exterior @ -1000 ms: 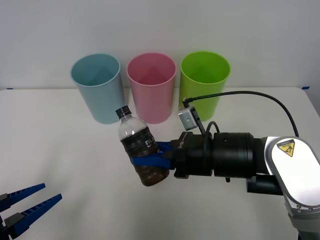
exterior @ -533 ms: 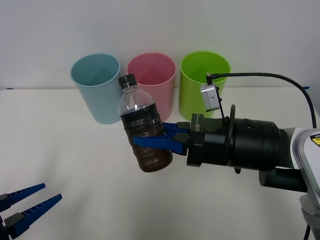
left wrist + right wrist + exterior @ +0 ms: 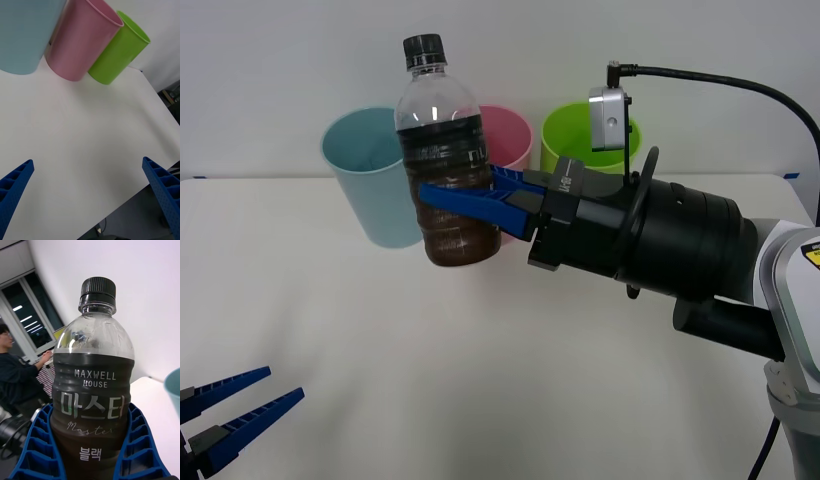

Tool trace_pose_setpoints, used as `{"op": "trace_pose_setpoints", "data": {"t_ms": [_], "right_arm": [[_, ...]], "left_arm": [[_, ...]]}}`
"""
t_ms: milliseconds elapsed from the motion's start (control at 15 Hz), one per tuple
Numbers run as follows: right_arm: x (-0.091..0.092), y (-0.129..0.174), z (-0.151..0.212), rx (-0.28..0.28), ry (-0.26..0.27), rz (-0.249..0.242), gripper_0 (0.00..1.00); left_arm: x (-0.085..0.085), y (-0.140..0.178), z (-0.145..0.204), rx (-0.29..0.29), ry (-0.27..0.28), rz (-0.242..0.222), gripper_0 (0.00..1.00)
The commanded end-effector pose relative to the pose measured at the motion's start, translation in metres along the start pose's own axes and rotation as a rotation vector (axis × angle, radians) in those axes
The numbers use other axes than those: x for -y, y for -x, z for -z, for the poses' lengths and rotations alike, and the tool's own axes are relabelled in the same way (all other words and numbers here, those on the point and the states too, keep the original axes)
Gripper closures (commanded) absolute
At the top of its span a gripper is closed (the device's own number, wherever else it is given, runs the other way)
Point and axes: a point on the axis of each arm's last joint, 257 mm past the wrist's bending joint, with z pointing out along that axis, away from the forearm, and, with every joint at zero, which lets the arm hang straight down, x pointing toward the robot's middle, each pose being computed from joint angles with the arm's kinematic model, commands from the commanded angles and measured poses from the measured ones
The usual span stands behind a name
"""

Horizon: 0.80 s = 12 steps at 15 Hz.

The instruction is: Put cans in the blue bin and PET bottles in the pink bin and trash in the green bin.

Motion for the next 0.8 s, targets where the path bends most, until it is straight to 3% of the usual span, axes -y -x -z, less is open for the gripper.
{"op": "trace_pose_setpoints", "data": {"t_ms": [67,333,467,600,800], "right_arm": [[0.022,0.021,-0.005,0.05,-0.089,0.068,1.0],[0.052,0.043,-0.012,0.08,-0.195,0.154,1.0],[0.067,0.053,-0.016,0.094,-0.223,0.171,1.0],[0.083,0.059,-0.024,0.079,-0.263,0.22,1.0],[0.1,0.064,-0.044,0.086,-0.289,0.236,1.0]], "left_arm": [[0.0,0.0,0.0,0.0,0.0,0.0,0.0],[0.0,0.0,0.0,0.0,0.0,0.0,0.0],[0.0,0.0,0.0,0.0,0.0,0.0,0.0],[0.0,0.0,0.0,0.0,0.0,0.0,0.0],[0.0,0.0,0.0,0.0,0.0,0.0,0.0]]}}
